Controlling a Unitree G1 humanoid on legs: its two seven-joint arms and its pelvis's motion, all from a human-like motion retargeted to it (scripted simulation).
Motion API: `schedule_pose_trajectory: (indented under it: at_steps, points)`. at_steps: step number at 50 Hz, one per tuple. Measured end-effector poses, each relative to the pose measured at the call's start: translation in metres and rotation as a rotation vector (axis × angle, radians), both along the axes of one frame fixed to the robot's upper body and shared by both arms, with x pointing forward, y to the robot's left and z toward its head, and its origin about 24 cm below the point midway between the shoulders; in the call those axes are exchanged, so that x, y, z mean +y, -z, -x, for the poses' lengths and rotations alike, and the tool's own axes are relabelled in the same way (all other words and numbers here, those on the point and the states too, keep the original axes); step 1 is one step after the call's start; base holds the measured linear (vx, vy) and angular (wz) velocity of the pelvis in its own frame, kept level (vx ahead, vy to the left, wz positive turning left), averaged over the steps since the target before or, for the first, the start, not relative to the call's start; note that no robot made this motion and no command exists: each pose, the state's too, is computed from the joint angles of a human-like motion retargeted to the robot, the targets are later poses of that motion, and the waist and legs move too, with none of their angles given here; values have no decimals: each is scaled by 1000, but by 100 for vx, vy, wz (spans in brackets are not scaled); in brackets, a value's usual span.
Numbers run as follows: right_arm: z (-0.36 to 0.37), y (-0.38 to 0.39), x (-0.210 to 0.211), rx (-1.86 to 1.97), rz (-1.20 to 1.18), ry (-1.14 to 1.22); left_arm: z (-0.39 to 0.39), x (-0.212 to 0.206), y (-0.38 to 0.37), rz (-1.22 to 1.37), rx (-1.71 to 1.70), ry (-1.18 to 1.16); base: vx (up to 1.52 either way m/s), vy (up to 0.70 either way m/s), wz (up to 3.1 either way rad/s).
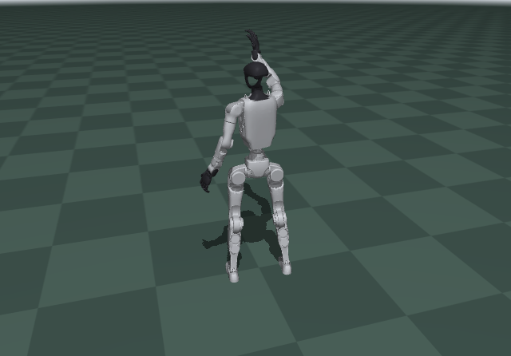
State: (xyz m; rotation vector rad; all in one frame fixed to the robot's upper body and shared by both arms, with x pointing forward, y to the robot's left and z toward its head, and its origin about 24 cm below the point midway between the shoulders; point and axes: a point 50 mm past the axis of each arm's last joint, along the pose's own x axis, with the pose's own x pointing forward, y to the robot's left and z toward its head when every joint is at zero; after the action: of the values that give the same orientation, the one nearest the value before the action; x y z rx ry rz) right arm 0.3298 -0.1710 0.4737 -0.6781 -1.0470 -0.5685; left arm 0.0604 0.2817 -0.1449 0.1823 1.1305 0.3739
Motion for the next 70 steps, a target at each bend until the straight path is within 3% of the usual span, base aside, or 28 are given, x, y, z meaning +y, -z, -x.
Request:
schedule_pose_trajectory:
  at_steps: [9,18,24,31,37,42,48,52,61,70]
  points:
    - [-27,15,-81,373,-147,499,-11,7,-3,-28,-18,26,2,0,14]
    - [-25,20,-82,244,-37,607,4,9,-2,-51,8,1,1,0,12]
    - [-26,24,-55,126,136,521,13,11,-2,-62,1,-59,0,0,0]
    - [1,61,16,-111,677,361,-1,18,-16,-78,-117,-68,0,0,0]
    - [41,140,72,-180,1033,58,-32,23,-41,-148,-272,43,0,0,0]
    - [45,231,87,55,1122,-139,-69,19,-68,-244,-406,230,0,0,0]
    - [42,347,80,637,1008,-324,-116,-2,-111,-336,-595,499,0,0,0]
    - [60,371,65,779,798,-390,-133,-17,-153,-373,-802,545,0,0,0]
    - [89,298,17,530,442,-309,-148,-52,-255,-252,-1355,374,-1,1,-12]
    - [60,194,8,204,190,-343,-208,-88,-390,25,-1904,330,0,0,0]
